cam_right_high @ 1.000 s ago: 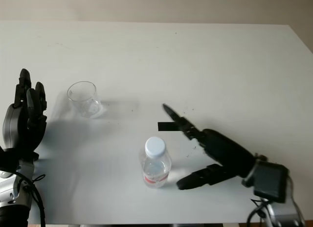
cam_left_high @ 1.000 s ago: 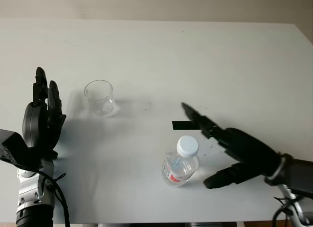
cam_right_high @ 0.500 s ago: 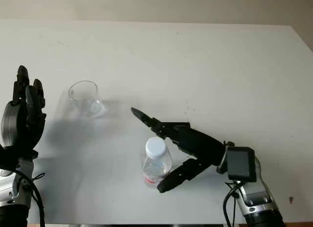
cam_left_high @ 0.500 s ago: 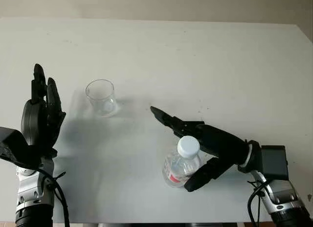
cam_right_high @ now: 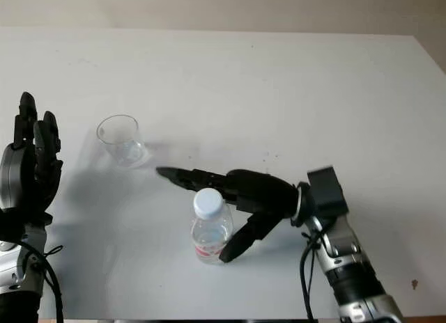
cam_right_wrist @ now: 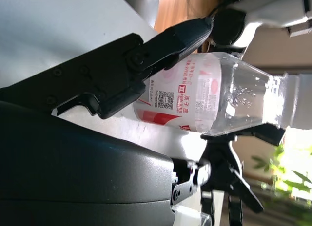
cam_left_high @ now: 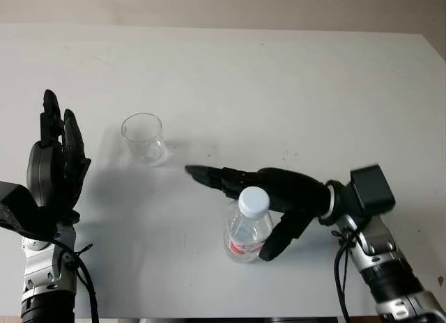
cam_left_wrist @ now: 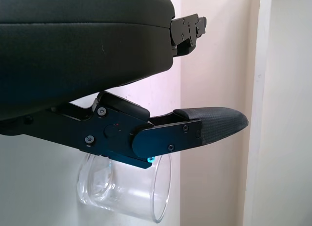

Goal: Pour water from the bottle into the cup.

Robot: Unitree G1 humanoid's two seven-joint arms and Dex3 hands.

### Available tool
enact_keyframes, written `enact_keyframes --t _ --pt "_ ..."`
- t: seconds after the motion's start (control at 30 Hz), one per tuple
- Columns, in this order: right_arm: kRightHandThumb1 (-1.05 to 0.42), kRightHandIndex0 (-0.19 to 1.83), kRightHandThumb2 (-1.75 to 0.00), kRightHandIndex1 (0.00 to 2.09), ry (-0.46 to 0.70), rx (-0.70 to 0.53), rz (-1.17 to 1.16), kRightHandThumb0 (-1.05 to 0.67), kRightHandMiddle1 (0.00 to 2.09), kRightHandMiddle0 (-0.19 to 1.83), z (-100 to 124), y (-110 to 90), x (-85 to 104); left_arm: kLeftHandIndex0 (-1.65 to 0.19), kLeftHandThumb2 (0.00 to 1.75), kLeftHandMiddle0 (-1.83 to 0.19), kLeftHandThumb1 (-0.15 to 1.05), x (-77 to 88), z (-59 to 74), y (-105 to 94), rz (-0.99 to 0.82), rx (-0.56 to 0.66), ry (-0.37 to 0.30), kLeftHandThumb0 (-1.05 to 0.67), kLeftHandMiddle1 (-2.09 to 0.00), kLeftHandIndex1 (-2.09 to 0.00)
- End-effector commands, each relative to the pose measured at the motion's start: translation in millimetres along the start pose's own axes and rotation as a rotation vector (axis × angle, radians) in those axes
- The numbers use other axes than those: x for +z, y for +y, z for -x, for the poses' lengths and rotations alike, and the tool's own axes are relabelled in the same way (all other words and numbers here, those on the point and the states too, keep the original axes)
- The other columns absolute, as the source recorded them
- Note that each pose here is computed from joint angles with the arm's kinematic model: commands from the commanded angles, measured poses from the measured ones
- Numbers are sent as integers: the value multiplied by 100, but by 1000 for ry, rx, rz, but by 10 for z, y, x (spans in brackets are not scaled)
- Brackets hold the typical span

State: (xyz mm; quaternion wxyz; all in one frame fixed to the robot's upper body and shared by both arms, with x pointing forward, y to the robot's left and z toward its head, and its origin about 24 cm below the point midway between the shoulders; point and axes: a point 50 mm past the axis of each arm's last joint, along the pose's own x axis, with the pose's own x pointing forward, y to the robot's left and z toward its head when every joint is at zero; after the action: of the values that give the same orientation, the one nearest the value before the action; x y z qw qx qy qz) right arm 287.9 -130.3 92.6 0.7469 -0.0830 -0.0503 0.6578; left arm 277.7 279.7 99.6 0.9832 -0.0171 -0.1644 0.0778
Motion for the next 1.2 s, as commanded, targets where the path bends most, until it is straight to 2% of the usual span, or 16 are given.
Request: enact_keyframes --t 0.0,0.1,0.13,0.17,0.27,0.37,0.43,0.57,0.6,0.67,0.8,0.93,1.03,1.17 --pt "-84 28 -6 16 -8 44 -22 -56 24 44 -44 -10 -11 16 55 14 105 30 23 31 -13 5 -15 -77 -6 -6" --pt "-88 49 -7 24 11 92 -61 -52 30 55 -59 -24 -50 15 54 14 105 27 19 18 -9 6 -15 -78 -6 -6" --pt "-90 48 -6 43 22 102 -69 -52 42 55 -56 -30 -60 15 54 14 105 25 18 13 -7 6 -14 -78 -6 -6" --pt "-91 37 -6 77 28 113 -78 -51 68 46 -52 -33 -67 15 54 14 105 23 18 10 -7 5 -12 -78 -6 -6" --pt "-92 22 -5 134 39 147 -100 -46 135 20 -39 -37 -70 16 54 14 105 21 16 1 -12 4 -12 -78 -5 -6" --pt "-92 21 -5 153 57 181 -99 -45 154 12 -25 -43 -51 16 53 14 105 13 10 -1 -7 5 -13 -78 -5 -6" --pt "-92 20 -5 159 64 198 -69 -46 158 10 -17 -46 -27 16 53 15 105 10 9 -1 -16 7 -13 -78 -5 -5" --pt "-93 14 -5 197 80 221 5 -48 181 8 2 -39 20 16 54 15 105 10 12 -7 -23 4 -10 -78 -5 -5" --pt "-93 18 -5 204 89 226 5 -48 195 4 10 -28 27 16 54 15 105 6 14 -6 -22 5 -9 -79 -5 -5" --pt "-93 31 -5 208 105 227 -7 -47 206 4 27 0 33 16 53 15 105 -1 21 -6 -18 9 -9 -79 -5 -5" --pt "-95 42 -6 209 97 192 3 -44 209 7 56 49 35 16 52 15 105 5 36 -13 -12 10 -10 -79 -5 -5" --pt "-100 50 -6 209 60 11 75 -43 209 -2 81 98 33 16 52 15 105 0 63 2 -22 10 -4 -79 -5 -5" --pt "-104 44 -8 209 55 -110 66 -46 209 -12 83 122 18 17 53 15 105 -4 73 6 -20 12 -4 -78 -5 -5" --pt "-105 21 -12 209 2 -300 104 -52 209 -15 62 128 7 17 54 15 105 0 79 7 -21 11 -7 -78 -6 -5"
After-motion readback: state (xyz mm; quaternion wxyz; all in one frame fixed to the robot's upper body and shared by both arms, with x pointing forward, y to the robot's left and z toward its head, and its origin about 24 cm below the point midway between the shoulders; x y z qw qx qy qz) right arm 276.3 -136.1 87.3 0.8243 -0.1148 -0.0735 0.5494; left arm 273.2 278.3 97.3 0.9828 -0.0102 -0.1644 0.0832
